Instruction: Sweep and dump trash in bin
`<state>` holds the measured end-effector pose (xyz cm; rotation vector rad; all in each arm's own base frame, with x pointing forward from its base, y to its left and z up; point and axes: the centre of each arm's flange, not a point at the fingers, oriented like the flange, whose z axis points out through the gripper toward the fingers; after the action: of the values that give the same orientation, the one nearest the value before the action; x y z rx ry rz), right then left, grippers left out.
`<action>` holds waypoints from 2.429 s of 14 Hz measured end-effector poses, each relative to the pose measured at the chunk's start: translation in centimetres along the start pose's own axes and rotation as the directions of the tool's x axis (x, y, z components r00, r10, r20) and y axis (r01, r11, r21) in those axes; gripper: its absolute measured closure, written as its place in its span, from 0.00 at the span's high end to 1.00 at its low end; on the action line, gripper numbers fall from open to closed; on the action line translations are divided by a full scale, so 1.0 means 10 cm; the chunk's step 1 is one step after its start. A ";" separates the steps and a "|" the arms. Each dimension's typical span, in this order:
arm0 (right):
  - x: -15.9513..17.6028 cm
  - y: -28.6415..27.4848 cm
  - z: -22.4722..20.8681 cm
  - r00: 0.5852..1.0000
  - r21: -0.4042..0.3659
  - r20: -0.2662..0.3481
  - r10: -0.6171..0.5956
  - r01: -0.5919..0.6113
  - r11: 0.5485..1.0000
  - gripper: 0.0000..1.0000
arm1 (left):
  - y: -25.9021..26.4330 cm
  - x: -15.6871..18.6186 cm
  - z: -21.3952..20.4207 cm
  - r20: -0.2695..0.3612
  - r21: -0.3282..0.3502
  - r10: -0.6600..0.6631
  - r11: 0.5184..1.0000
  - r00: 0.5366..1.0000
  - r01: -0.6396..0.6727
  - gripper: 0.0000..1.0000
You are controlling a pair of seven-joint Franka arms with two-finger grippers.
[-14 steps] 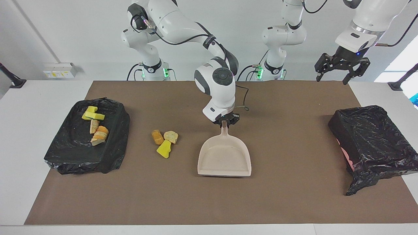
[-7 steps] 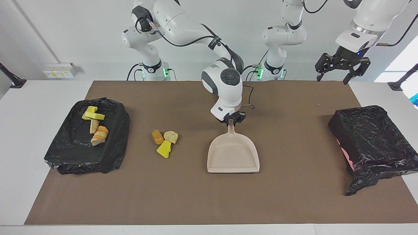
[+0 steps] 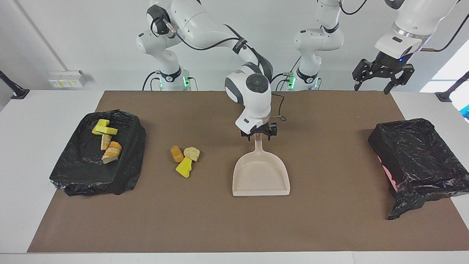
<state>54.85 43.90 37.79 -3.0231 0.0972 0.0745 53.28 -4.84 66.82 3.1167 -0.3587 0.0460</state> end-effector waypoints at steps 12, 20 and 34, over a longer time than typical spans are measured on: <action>-1.60 0.33 -0.63 0.976 -0.046 0.218 -0.022 0.032 0.998 1.00 | 0.26 0.27 0.08 -0.094 0.009 0.053 0.999 0.994 -0.053 1.00; -3.01 0.34 0.49 0.964 -0.084 0.266 -0.011 0.035 0.996 1.00 | 1.38 0.72 1.20 -0.097 -0.019 0.109 0.994 0.989 -0.111 1.00; -3.45 0.46 0.65 0.963 -0.072 0.269 -0.017 0.037 0.997 0.57 | 3.00 0.53 2.95 -0.022 -0.053 -0.009 0.999 1.000 0.008 1.00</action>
<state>19.86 42.24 32.63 -3.0537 0.0291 0.4941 52.44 -35.51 37.50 3.0626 -0.3404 0.0700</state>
